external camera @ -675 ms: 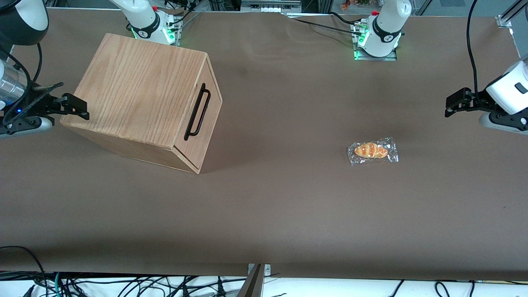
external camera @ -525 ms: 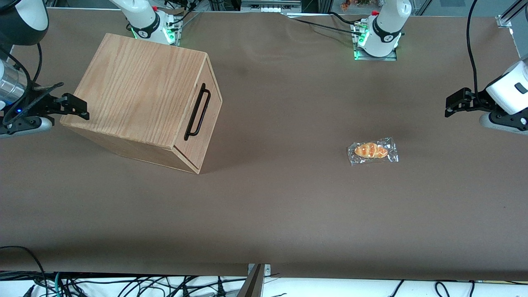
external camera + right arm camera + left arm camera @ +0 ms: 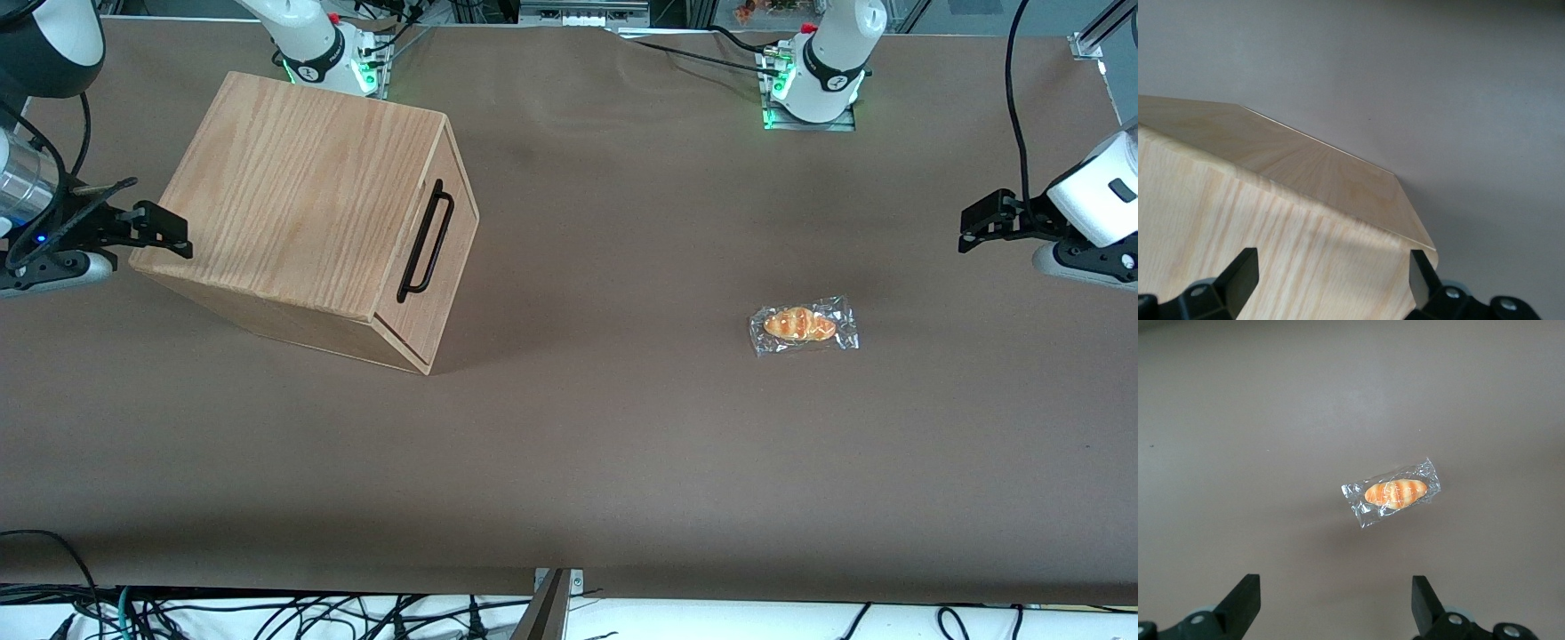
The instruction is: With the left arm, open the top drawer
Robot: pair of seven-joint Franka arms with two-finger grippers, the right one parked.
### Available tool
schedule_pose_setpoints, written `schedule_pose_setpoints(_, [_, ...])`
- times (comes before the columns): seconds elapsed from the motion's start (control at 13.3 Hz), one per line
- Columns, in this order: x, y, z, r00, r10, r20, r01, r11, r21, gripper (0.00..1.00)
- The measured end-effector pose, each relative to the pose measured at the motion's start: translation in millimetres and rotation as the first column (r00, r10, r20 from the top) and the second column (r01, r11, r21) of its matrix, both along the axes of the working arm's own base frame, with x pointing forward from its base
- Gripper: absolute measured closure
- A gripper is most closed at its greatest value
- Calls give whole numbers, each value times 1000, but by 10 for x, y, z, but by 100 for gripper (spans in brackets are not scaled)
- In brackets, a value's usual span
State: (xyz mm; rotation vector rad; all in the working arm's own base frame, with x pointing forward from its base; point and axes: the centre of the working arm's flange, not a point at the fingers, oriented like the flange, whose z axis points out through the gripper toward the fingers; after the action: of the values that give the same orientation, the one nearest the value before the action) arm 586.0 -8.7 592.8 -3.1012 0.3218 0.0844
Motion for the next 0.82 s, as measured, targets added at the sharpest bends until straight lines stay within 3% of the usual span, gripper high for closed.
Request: schedule_pose_setpoints(0.82, [0, -13, -19, 1000, -2, -2, 2, 1000, 0, 0])
